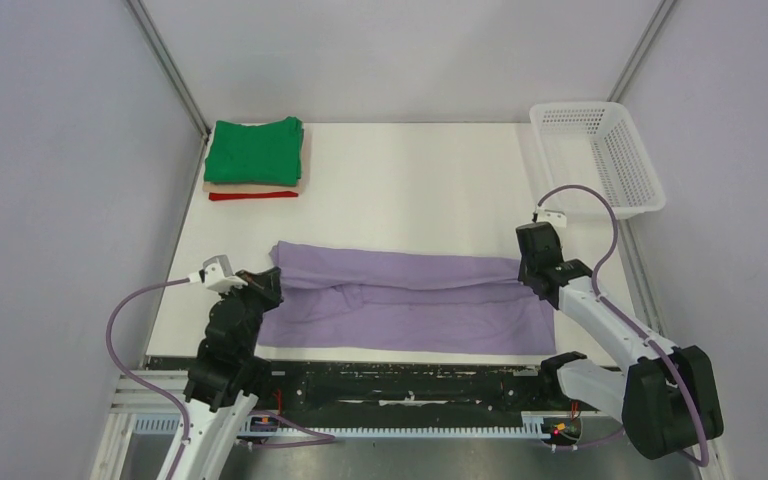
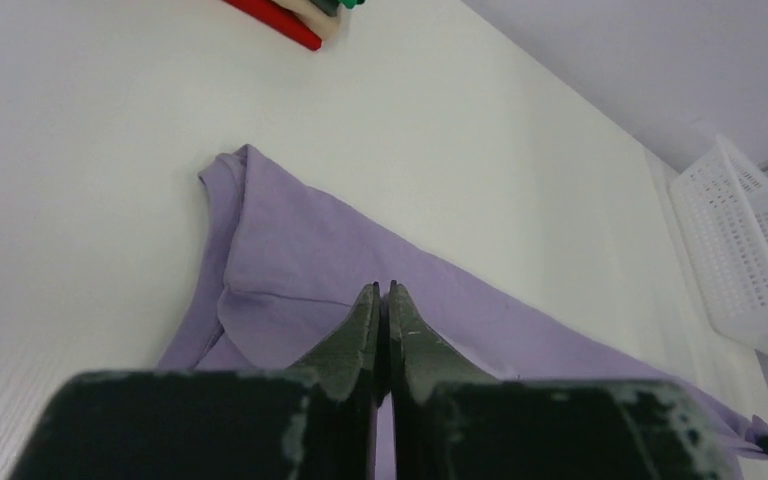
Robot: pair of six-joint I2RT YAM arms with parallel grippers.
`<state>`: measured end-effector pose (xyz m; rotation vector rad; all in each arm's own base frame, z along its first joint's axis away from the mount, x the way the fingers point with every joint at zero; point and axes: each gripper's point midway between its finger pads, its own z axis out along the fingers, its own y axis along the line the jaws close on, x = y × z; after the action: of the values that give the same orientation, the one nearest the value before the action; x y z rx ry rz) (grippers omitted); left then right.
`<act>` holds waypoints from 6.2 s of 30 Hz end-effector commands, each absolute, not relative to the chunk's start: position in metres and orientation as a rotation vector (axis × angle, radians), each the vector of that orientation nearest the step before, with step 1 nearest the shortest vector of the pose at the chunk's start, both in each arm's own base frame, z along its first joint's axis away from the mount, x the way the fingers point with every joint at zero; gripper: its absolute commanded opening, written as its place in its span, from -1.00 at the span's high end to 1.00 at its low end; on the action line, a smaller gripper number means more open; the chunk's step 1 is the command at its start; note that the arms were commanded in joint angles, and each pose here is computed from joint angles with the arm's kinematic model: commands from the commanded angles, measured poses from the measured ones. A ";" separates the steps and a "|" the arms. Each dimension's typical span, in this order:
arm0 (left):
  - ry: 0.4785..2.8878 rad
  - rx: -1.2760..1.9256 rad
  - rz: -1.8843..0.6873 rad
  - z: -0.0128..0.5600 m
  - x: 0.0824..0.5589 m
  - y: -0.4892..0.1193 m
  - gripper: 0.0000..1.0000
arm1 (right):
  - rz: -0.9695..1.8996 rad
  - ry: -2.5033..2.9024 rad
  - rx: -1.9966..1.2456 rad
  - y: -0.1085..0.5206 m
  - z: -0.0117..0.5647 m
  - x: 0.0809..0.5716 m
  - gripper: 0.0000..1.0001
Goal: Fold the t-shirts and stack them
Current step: Fold the other side of the tshirt into a rectangle, then rotate the tshirt 90 degrees
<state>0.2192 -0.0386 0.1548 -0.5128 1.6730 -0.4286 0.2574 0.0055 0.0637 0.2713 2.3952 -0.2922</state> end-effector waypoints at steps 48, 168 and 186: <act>2.519 -0.287 -0.532 0.047 0.255 -0.133 -0.99 | 0.182 2.308 0.111 0.073 0.074 0.279 -0.96; 1.918 -0.222 -1.277 0.123 0.634 -0.403 -0.99 | 0.674 2.189 -0.652 0.267 0.081 0.240 -0.96; 2.058 0.123 -0.951 0.278 0.427 -0.354 -0.99 | 0.295 2.385 -0.188 0.140 0.069 0.215 -0.96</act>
<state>0.5101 -0.3773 0.2708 -0.0114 2.0205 -1.1384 0.2404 0.1564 0.0926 -0.1956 2.2748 0.3254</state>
